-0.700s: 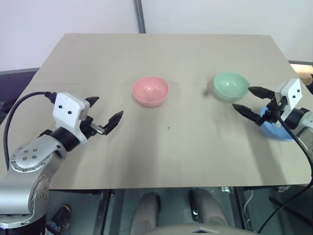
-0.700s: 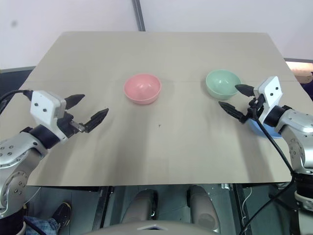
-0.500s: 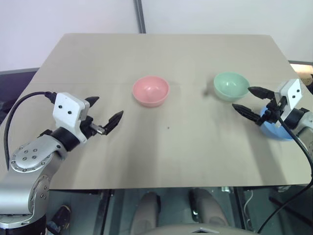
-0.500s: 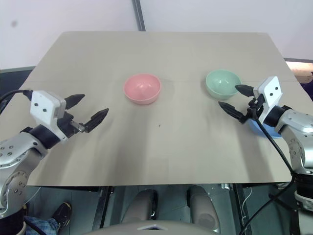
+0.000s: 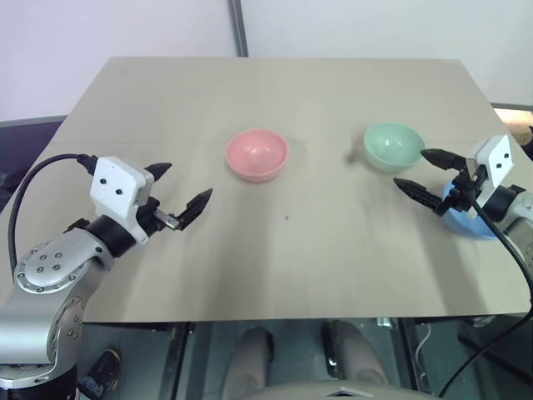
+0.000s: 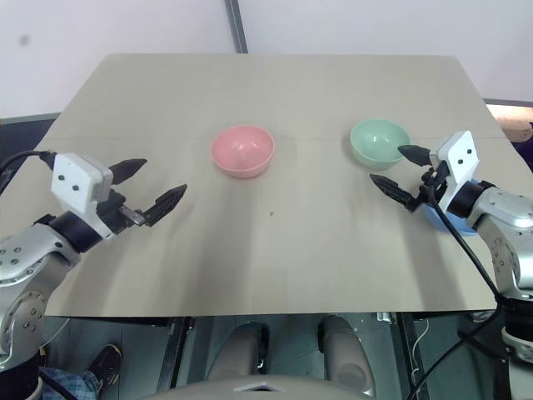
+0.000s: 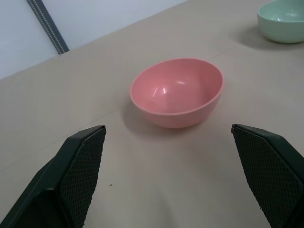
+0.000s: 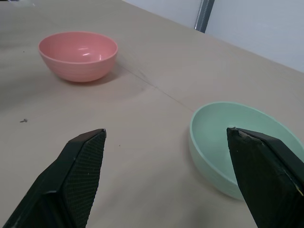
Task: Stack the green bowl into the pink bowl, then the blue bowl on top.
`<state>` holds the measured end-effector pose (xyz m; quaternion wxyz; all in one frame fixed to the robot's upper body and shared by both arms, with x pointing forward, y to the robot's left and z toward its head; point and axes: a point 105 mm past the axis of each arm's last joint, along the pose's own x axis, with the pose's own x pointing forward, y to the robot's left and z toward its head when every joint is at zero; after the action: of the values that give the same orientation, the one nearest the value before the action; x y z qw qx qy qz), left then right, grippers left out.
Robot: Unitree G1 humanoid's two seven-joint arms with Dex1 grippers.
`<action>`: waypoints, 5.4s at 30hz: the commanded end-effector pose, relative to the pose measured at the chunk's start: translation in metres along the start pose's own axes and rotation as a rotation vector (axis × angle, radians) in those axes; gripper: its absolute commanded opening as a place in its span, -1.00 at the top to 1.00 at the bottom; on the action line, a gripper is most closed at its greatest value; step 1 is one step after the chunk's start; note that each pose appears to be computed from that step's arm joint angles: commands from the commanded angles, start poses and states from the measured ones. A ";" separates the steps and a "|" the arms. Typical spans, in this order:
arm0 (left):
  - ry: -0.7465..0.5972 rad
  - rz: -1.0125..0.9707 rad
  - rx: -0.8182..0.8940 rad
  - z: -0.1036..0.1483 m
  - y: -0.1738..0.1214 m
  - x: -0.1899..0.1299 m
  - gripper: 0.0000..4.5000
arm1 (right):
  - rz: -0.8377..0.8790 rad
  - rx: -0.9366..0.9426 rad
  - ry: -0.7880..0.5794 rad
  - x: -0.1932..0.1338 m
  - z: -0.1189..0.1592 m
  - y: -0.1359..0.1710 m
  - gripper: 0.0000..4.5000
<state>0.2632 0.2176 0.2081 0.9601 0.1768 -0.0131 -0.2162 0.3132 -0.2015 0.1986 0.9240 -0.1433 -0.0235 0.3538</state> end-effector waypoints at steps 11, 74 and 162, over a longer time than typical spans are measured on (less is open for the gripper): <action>0.001 -0.053 0.107 0.000 0.004 0.006 -1.00 | -0.017 -0.053 -0.060 -0.001 0.015 0.000 -0.97; 0.097 -0.797 0.587 -0.029 -0.029 0.168 0.95 | 0.124 0.038 -0.172 -0.006 0.046 0.056 -1.00; -0.123 -0.691 -0.065 0.034 -0.002 -0.011 -0.39 | 0.119 -0.495 0.552 0.100 -0.047 -0.033 -0.34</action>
<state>0.2540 0.2105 0.2307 0.8405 0.1045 0.0100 -0.5315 0.4129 -0.1736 0.1430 0.8166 -0.4351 0.1706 0.3388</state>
